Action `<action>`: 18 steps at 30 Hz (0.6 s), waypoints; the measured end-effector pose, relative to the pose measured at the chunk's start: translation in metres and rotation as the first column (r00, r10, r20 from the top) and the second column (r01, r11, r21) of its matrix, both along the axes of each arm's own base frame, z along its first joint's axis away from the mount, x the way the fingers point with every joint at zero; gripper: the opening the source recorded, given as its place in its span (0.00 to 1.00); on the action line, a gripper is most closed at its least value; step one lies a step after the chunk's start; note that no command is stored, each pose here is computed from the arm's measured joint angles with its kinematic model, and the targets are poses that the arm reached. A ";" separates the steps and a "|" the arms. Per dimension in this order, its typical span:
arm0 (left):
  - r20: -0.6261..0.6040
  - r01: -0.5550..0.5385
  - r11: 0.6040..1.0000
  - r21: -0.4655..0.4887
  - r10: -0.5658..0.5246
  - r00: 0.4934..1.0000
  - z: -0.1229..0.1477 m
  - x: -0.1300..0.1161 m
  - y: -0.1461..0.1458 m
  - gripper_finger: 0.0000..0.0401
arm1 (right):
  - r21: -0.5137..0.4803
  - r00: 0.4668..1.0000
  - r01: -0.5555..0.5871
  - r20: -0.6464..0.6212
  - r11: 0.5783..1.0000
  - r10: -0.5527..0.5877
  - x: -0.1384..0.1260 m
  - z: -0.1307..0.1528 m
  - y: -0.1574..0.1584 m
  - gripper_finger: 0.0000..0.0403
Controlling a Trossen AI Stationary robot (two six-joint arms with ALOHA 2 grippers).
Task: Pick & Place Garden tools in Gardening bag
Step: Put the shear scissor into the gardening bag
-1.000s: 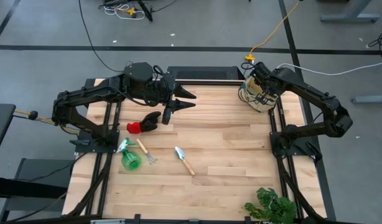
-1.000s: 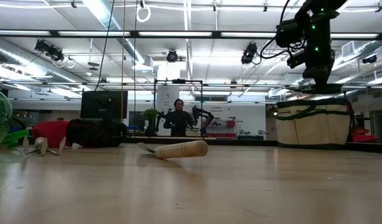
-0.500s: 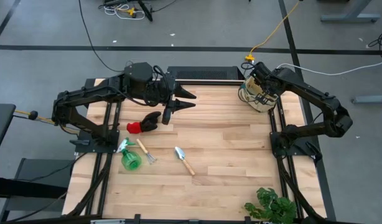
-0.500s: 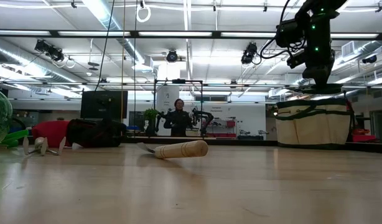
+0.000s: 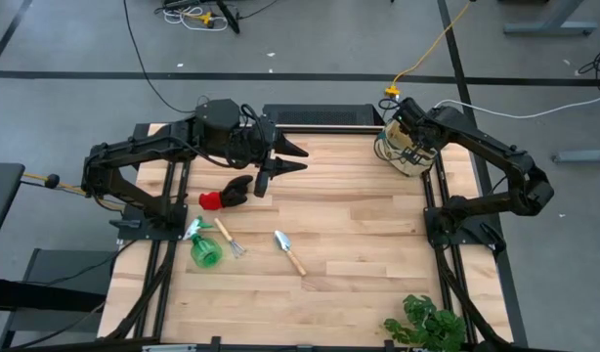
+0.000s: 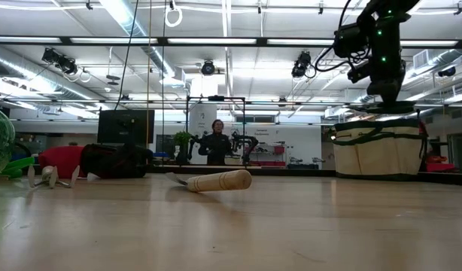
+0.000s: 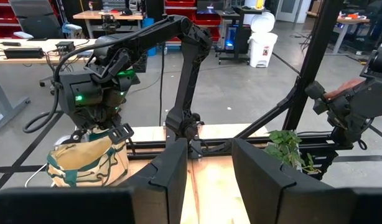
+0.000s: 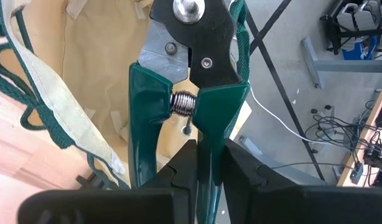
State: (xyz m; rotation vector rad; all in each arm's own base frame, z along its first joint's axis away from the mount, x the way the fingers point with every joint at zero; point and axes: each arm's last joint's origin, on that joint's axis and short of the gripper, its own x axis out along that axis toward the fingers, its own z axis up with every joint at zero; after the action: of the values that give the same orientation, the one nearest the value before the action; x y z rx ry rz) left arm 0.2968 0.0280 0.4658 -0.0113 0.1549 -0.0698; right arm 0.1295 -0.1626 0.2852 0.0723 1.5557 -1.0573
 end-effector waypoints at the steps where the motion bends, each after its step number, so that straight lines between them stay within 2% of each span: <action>1: 0.000 0.000 1.000 0.000 0.000 1.000 0.000 0.000 0.000 0.33 | 0.003 1.000 0.000 -0.003 1.000 0.000 0.000 0.000 0.000 0.13; 18: 0.000 0.000 1.000 -0.001 0.000 1.000 0.000 0.000 0.000 0.33 | 0.021 1.000 -0.007 -0.020 1.000 0.008 -0.001 0.000 0.002 0.13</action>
State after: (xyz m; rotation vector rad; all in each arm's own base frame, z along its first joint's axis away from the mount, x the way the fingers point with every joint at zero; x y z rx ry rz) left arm 0.2968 0.0280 0.4658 -0.0118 0.1549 -0.0698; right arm 0.1281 -0.1610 0.2848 0.0703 1.5839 -1.0392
